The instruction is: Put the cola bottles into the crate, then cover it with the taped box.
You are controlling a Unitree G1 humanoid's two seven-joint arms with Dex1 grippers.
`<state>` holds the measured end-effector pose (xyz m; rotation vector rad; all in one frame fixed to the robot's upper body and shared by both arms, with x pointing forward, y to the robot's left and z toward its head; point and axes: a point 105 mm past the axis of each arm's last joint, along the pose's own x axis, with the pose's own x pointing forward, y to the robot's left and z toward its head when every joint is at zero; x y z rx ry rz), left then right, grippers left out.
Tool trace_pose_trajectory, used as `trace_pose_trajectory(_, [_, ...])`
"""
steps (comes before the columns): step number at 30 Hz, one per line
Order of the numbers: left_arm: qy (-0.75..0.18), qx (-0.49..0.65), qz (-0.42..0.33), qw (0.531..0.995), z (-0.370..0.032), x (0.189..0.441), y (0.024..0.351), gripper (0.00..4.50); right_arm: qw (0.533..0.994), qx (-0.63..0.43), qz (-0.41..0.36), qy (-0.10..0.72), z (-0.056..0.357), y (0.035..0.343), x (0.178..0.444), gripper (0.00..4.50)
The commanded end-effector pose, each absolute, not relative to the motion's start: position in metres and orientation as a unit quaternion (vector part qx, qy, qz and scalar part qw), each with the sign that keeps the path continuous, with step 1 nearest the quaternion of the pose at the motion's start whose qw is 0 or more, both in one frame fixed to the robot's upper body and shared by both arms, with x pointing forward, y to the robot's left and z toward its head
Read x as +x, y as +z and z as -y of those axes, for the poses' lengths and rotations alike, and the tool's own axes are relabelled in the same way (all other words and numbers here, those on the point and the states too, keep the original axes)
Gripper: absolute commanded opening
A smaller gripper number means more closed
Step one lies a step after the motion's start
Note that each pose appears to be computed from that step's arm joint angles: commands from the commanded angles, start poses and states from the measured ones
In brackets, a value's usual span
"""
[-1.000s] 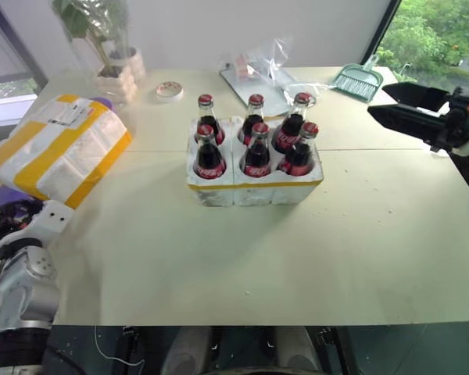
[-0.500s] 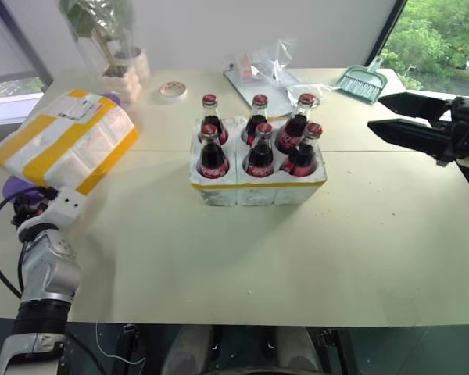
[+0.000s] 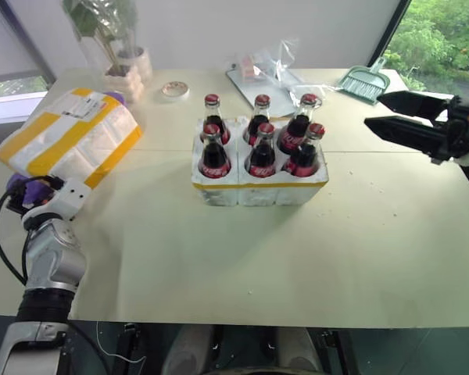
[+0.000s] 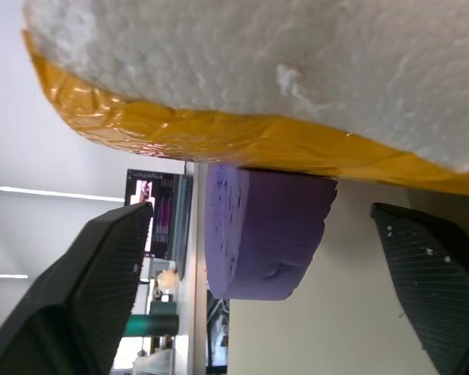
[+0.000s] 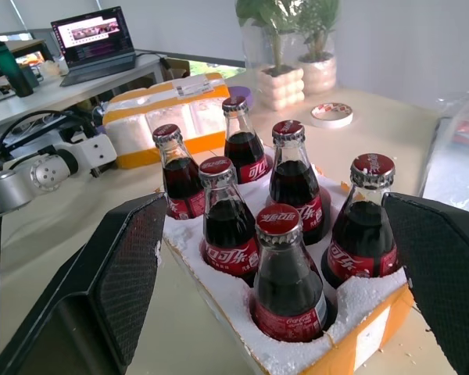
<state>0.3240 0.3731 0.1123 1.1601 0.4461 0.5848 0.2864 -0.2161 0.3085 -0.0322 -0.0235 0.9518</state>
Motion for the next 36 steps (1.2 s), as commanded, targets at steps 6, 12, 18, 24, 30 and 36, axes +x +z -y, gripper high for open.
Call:
trace_pose_trajectory(6, [0.299,0.523,-0.207,0.771,-0.392,0.334,0.125,4.44,0.888,-0.021,0.041,0.457,0.215,0.32,0.279,4.5])
trace_pose_trajectory(12, [0.309,0.515,-0.209,0.772,-0.411,0.334,0.13,3.95,0.891,-0.02,0.042,0.452,0.216,0.32,0.277,4.5])
trace_pose_trajectory(18, [0.31,0.522,-0.201,0.769,-0.416,0.334,0.136,1.04,0.893,-0.018,0.044,0.448,0.215,0.319,0.276,4.5])
trace_pose_trajectory(24, [0.285,0.537,-0.154,0.779,-0.414,0.338,0.171,0.63,0.897,-0.023,0.03,0.441,0.218,0.313,0.276,4.5])
trace_pose_trajectory(30, [0.186,0.565,-0.036,0.803,-0.384,0.354,0.236,0.63,0.896,-0.02,-0.004,0.443,0.223,0.305,0.273,4.5])
trace_pose_trajectory(36, [0.023,0.542,0.086,0.836,-0.317,0.369,0.307,0.63,0.901,-0.043,-0.011,0.431,0.225,0.299,0.274,4.5])
